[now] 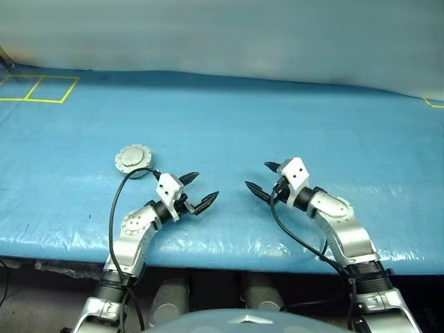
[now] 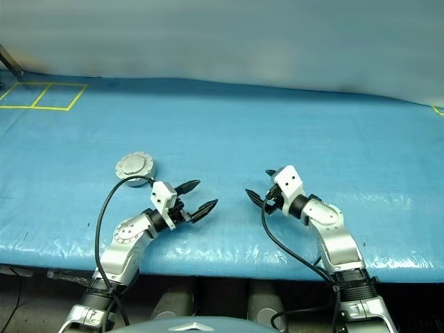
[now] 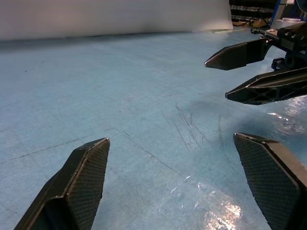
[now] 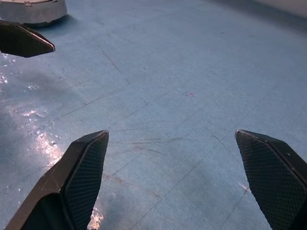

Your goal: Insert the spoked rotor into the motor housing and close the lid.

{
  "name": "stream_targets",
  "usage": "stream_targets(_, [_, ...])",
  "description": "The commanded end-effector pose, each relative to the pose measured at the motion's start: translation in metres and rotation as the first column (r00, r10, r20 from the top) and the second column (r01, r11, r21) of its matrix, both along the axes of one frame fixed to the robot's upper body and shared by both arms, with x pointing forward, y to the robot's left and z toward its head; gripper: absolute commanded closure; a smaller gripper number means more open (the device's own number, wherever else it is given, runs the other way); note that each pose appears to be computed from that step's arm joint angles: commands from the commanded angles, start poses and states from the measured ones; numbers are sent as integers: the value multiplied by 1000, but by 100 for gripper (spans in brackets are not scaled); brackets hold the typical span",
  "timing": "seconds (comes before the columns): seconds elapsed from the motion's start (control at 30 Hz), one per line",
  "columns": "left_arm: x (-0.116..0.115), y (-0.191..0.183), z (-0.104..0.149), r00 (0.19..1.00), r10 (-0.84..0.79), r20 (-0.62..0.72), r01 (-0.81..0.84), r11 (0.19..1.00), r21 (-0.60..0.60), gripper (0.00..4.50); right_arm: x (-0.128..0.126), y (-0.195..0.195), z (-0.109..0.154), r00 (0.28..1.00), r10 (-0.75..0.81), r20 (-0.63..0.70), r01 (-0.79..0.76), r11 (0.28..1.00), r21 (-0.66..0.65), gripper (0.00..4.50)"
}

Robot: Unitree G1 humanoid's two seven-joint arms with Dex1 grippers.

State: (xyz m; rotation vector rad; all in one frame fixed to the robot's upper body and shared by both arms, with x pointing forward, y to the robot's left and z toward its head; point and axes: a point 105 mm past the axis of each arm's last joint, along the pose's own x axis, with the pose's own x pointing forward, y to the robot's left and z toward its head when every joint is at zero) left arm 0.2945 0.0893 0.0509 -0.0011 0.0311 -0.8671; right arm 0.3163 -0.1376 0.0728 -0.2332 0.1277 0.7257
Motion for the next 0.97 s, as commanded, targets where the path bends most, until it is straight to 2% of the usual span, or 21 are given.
stream_targets(0.03, [0,-4,14,998,-17,60,17,1000,-4,0,2,3,19,997,11,74,-11,1000,-1,4])
stream_targets(0.97, [3,5,20,993,61,100,-61,998,2,0,3,16,15,995,67,68,-65,997,-37,4])
